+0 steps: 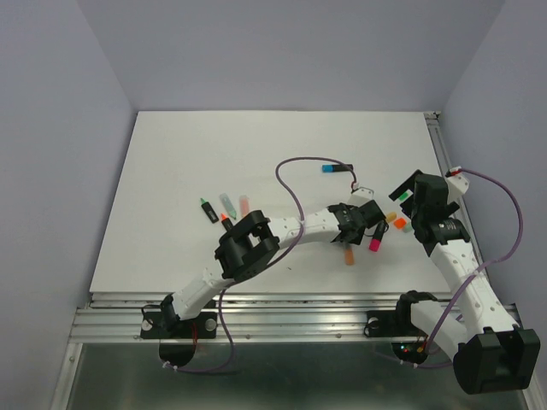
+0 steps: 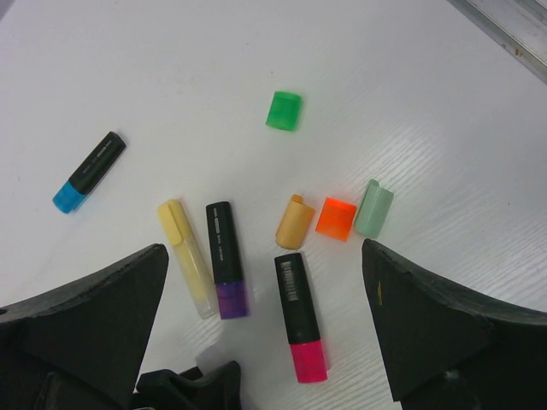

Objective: Open the pen caps

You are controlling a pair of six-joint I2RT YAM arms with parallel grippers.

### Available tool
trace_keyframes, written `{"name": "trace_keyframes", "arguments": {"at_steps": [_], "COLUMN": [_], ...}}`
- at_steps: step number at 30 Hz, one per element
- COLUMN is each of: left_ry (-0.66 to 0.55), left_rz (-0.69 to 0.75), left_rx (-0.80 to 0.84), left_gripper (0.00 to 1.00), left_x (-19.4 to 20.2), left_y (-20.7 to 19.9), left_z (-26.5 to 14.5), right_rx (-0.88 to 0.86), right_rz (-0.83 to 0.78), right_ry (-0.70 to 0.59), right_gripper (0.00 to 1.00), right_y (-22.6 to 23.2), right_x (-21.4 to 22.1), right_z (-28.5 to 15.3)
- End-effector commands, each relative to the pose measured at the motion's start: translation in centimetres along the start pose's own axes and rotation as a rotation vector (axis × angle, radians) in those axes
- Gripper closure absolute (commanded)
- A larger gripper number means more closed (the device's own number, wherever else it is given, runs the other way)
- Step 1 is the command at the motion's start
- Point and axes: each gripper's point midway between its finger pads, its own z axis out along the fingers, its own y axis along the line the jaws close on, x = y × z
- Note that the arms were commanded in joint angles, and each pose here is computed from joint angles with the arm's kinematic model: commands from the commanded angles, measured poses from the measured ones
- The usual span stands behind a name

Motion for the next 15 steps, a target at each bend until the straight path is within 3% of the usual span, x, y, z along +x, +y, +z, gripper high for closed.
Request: {"name": "trace_keyframes", "arguments": {"at_steps": [1,7,9,10,13,15], "left_ry": [0.106,0.127,0.131,0.131,0.125,0.116], "left_rz": [0.005,-0.008,-0.021,-0.021,-0.027,-0.037], "left_rx": [-0.009,-0.005,-0.001,-0.001,-0.01,-0.021], "left_gripper": [0.5,0.58,0.7,0.7,1.0,1.0], "left_x": [3.84,4.32,4.51,4.51,4.45,4.31], "left_y": [0.09,0.08,-0.02,-0.05,0.07,0.31], "left_z": [-1.04,-1.39,-1.47,-1.44,-1.34,-1.43], "right_rx": [0.012,0.013,0.013,0.014,0.01,0.003], "right_rz": [0.024,0.026,0.024,0.023,0.023,0.019], "right_ry": [-0.043,-0.047,-0.047,-0.046,-0.046,-0.042], "right_gripper": [0.0,0.0,0.0,0.0,0.0,0.0], "right_y": [-0.22,-0.28,-0.26,-0.29,-0.22,-0.16], "right_x": [-0.6,-0.67,-0.67,-0.64,-0.66,-0.58], "right_z": [0.44,0.38,0.41,0.41,0.34,0.32]}}
